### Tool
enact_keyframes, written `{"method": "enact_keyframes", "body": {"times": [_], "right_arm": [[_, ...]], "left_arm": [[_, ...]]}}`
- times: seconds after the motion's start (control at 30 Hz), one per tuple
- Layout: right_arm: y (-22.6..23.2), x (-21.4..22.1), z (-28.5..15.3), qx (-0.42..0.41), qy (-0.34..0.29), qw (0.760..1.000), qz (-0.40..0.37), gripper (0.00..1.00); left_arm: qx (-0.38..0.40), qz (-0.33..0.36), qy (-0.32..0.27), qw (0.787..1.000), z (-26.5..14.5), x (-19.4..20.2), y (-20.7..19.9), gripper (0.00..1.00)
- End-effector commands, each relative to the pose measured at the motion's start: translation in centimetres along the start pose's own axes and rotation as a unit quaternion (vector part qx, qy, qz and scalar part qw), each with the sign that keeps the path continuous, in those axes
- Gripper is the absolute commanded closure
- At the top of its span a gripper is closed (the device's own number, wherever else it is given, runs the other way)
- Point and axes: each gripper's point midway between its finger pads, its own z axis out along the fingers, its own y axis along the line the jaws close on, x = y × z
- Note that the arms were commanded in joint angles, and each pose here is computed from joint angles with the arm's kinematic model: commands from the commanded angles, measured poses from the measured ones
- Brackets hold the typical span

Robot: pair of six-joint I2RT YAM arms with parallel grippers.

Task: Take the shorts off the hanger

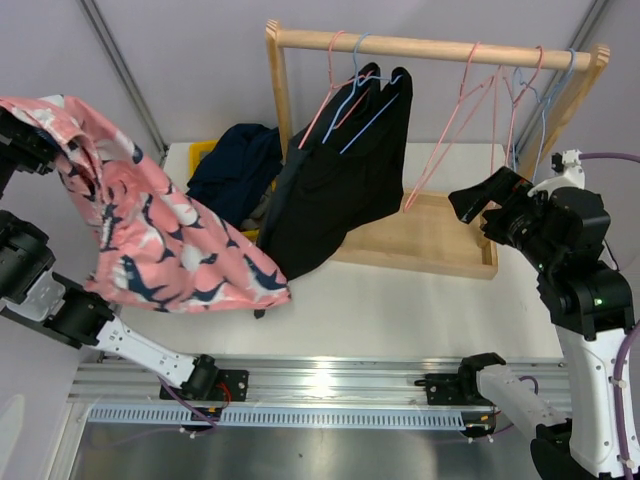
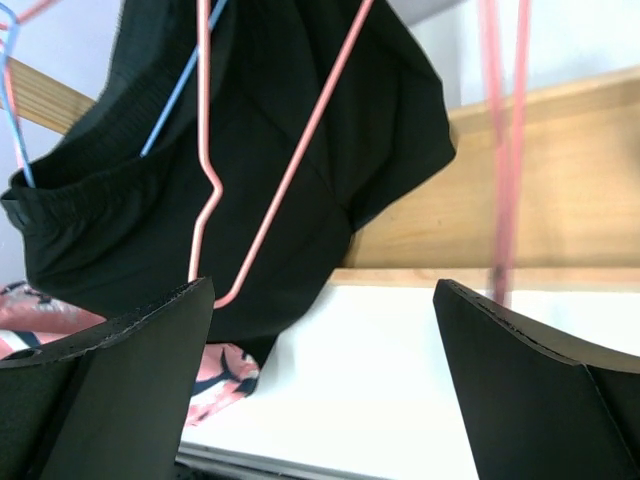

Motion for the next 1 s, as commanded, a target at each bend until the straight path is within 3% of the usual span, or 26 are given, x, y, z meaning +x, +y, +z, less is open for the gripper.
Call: {"method": "enact_keyframes", "body": {"times": [0.0, 0.17, 0.33, 0.4, 0.43, 0.47, 0.57, 0.6, 0.63, 0.67, 0.73, 0.83, 0.97], "right_arm": [[1.3, -0.6, 0.4, -0.032, -0.013, 0.999, 0.013, 0.01], [1.6, -0.7, 0.5, -0.04, -0.014, 0.999, 0.014, 0.01], [1.7, -0.2, 0.8, -0.046, -0.002, 0.999, 0.008, 0.01], [1.8, -0.1, 0.7, -0.05, 0.001, 0.999, 0.003, 0.01], [1.8, -0.2, 0.6, -0.049, 0.0, 0.999, 0.0, 0.01], [1.7, -0.1, 0.5, -0.046, 0.002, 0.999, -0.002, 0.01], [1.2, -0.1, 0.1, -0.037, -0.001, 0.999, -0.012, 0.01], [1.2, -0.1, 0.0, -0.035, -0.001, 0.999, -0.014, 0.01], [1.0, 0.0, 0.0, -0.033, 0.0, 0.999, -0.018, 0.01], [1.0, 0.0, 0.1, -0.031, 0.002, 0.999, -0.019, 0.0], [1.0, 0.1, 0.2, -0.033, 0.006, 0.999, -0.02, 0.01], [1.0, 0.3, 0.5, -0.036, 0.008, 0.999, -0.021, 0.01], [0.9, 0.8, 0.9, -0.038, 0.015, 0.999, -0.02, 0.01]], "left_arm": [[-0.027, 0.128, -0.031, 0.991, 0.1, -0.4, -2.3, 1.0], [-0.024, 0.209, -0.027, 0.977, -0.3, 1.0, -4.5, 1.0], [-0.023, 0.318, -0.052, 0.946, -0.8, 4.3, -8.4, 1.0], [-0.066, 0.392, -0.04, 0.916, 0.3, 6.3, -9.0, 1.0], [-0.074, 0.39, -0.033, 0.917, 1.0, 7.4, -9.6, 1.0], [-0.103, 0.444, -0.021, 0.89, 2.3, 8.7, -9.2, 1.0], [-0.154, 0.422, -0.034, 0.893, 3.0, 7.7, -7.0, 1.0], [-0.17, 0.376, -0.059, 0.909, 2.2, 4.2, -5.1, 1.0], [-0.174, 0.321, -0.071, 0.928, 2.2, 3.6, -4.6, 1.0], [-0.198, 0.336, -0.06, 0.919, 2.1, 3.3, -3.0, 1.0], [-0.237, 0.305, -0.095, 0.917, 1.2, 0.0, -1.2, 1.0], [-0.27, 0.317, -0.101, 0.904, 2.0, -1.1, -1.2, 1.0], [-0.269, 0.302, -0.094, 0.909, 4.3, -1.4, -1.7, 1.0]]}}
